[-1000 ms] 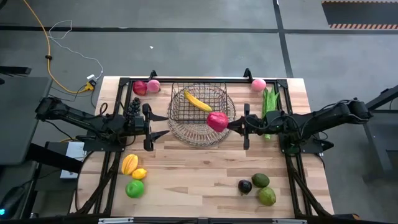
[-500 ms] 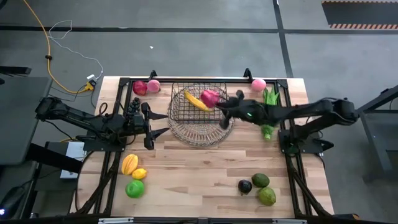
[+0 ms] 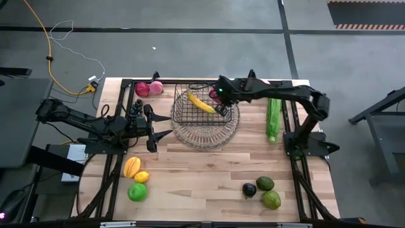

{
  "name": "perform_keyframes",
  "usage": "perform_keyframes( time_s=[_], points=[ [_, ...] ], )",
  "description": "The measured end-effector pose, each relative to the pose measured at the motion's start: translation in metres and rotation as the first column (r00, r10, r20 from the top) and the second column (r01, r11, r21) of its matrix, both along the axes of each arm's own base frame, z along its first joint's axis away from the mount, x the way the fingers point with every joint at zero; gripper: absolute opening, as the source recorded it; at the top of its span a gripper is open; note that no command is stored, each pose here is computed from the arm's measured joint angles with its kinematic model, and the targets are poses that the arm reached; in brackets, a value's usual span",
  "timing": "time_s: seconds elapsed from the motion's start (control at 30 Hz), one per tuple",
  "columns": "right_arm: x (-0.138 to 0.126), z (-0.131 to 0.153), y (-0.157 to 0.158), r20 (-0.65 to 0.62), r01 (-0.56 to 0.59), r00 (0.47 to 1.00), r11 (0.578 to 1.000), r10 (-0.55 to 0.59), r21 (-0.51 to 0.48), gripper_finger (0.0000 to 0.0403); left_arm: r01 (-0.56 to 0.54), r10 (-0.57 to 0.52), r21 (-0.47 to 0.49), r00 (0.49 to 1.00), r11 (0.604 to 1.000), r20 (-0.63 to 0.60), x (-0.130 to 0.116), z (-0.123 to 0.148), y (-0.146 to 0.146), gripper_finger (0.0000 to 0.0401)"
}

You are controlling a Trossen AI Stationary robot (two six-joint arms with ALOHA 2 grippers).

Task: Build produce basket
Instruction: Put the red chili pepper into the wire basket

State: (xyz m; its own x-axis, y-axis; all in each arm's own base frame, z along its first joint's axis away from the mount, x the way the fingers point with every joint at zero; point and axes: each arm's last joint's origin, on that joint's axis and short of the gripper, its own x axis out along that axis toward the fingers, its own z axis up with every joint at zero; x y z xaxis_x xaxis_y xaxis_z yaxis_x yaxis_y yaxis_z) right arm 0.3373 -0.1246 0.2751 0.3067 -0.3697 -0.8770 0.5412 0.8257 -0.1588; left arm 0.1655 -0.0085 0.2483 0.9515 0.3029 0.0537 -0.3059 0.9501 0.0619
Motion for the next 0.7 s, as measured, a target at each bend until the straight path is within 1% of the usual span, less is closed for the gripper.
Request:
perform_keyframes(
  time_s=[0.13,0.3,0.4,0.57,0.7],
  points=[
    [0.008,-0.003,-0.007,-0.144,0.004,0.990,0.997,0.006,0.075,0.0009,-0.001,0.001,0.000,1.000,1.000,0.000,0.000,0.000,0.000,0.0237],
    [0.019,-0.003,-0.011,-0.245,-0.008,0.969,0.992,0.038,0.123,0.0009,-0.002,0.002,0.000,1.000,1.000,0.001,0.000,0.000,0.000,0.0237],
    [0.026,-0.003,-0.013,-0.253,-0.030,0.965,0.987,0.070,0.158,0.0009,-0.003,0.003,0.000,1.000,1.000,0.001,0.000,0.000,0.000,0.0237],
    [0.034,-0.006,-0.015,-0.268,-0.030,0.961,0.985,0.076,0.172,0.0009,-0.002,0.002,0.000,1.000,1.000,0.001,0.000,0.000,0.000,0.0237],
    [0.034,-0.007,-0.017,-0.269,-0.026,0.960,0.984,0.073,0.177,0.0009,-0.002,0.002,0.000,1.000,1.000,0.000,0.000,0.000,0.000,0.0237]
  ],
)
